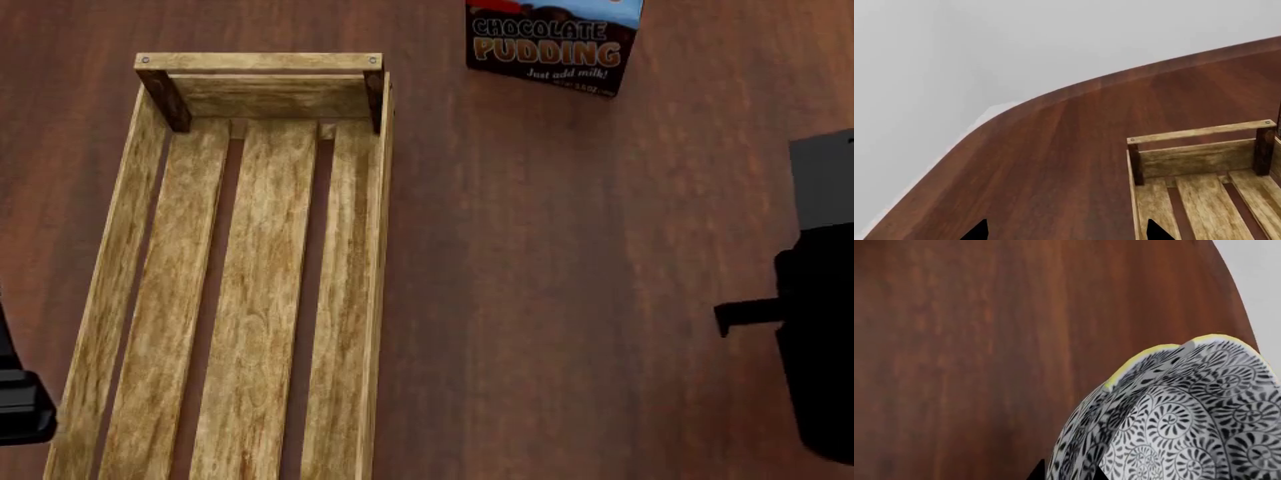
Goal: Stack the left bowl on the right bowl and place them in the tray.
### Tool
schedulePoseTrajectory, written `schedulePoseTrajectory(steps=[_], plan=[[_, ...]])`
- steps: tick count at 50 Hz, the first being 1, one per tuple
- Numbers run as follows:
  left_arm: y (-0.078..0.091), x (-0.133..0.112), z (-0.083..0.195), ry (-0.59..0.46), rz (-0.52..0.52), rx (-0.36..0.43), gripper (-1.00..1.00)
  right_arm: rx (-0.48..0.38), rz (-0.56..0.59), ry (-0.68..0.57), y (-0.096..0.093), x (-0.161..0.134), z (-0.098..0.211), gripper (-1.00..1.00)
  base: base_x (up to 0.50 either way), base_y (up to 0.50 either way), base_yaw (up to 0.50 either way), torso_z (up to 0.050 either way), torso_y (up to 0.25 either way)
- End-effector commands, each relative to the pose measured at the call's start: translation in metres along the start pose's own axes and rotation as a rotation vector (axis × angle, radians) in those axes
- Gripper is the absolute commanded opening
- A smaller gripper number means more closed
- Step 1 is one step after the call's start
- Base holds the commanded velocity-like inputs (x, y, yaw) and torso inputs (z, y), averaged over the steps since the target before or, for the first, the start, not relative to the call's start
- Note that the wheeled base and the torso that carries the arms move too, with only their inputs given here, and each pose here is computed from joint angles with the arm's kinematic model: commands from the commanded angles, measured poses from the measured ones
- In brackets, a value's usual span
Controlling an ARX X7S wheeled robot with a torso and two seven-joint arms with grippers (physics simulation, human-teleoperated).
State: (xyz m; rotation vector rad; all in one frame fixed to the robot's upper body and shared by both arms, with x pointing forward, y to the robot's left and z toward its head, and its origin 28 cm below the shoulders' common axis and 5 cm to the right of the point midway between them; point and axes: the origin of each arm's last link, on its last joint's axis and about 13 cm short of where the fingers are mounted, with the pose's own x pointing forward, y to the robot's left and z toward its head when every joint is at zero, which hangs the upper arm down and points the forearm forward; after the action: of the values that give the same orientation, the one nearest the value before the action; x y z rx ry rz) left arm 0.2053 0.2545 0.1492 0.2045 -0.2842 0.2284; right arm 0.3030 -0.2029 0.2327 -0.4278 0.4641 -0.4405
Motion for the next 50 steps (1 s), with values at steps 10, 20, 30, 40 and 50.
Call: schedulePoseTrajectory(steps=[10,20,30,40,50], plan=[[0.004,-0.002,0.004,-0.009,0.016,-0.009,1.0,-0.115,-0.005,-0.119,-0.006,-0.025,0.03,-1.0,0.0,0.0,0.0,0.0,0.0],[0.006,-0.002,0.004,-0.005,0.026,-0.016,1.0,-0.151,0.03,-0.208,0.0,-0.04,0.048,-1.0,0.0,0.0,0.0,0.0,0.0],[0.008,-0.003,0.004,-0.003,0.039,-0.021,1.0,-0.184,0.061,-0.26,0.008,-0.05,0.063,-1.0,0.0,0.0,0.0,0.0,0.0],[0.009,-0.003,0.005,-0.005,0.052,-0.029,1.0,-0.227,0.1,-0.302,0.013,-0.061,0.071,-1.0,0.0,0.0,0.0,0.0,0.0],[0.011,-0.003,0.006,-0.013,0.05,-0.073,1.0,-0.256,0.136,-0.361,0.02,-0.072,0.078,-1.0,0.0,0.0,0.0,0.0,0.002]])
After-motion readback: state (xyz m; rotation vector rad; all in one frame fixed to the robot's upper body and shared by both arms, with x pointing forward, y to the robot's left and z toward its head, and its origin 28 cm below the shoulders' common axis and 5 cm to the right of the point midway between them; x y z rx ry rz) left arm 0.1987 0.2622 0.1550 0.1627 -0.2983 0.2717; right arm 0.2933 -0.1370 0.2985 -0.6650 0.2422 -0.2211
